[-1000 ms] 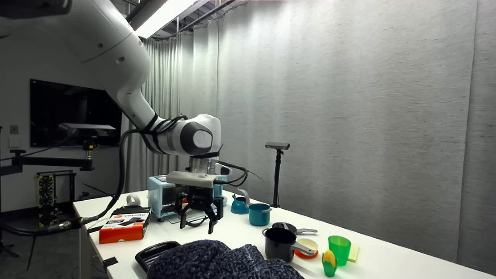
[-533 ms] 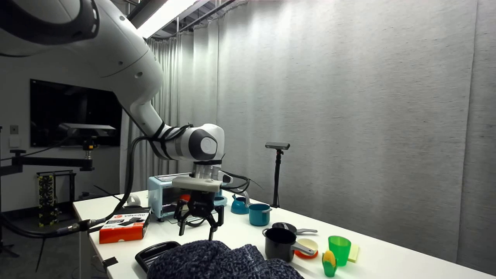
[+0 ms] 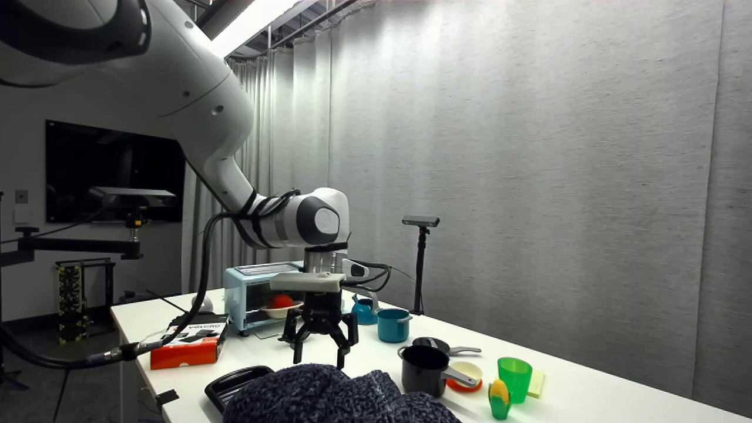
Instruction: Fold up the grey cloth on the table.
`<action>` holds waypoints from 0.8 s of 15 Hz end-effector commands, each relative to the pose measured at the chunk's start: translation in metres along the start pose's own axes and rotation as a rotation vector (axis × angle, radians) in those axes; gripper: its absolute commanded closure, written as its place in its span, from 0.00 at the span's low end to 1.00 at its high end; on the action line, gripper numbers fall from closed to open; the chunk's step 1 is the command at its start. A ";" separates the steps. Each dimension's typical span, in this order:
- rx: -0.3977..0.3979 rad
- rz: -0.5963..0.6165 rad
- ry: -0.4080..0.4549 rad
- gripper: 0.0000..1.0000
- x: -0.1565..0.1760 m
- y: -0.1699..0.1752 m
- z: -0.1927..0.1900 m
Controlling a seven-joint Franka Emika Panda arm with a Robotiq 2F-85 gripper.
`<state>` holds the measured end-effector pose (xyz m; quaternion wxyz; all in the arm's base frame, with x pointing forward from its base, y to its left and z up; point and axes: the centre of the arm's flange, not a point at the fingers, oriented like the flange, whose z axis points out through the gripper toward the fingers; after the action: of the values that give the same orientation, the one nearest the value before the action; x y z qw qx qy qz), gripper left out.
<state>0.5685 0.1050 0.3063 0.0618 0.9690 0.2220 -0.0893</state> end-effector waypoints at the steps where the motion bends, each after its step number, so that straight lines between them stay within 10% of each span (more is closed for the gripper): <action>1: -0.033 0.130 0.045 0.00 -0.010 0.007 0.014; 6: -0.012 0.236 0.042 0.00 -0.020 0.005 0.036; 7: -0.015 0.244 0.041 0.25 -0.022 0.004 0.037; 12: -0.010 0.298 0.059 0.60 -0.033 0.008 0.030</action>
<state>0.5488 0.0881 0.2707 0.0718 0.9903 0.0982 -0.0667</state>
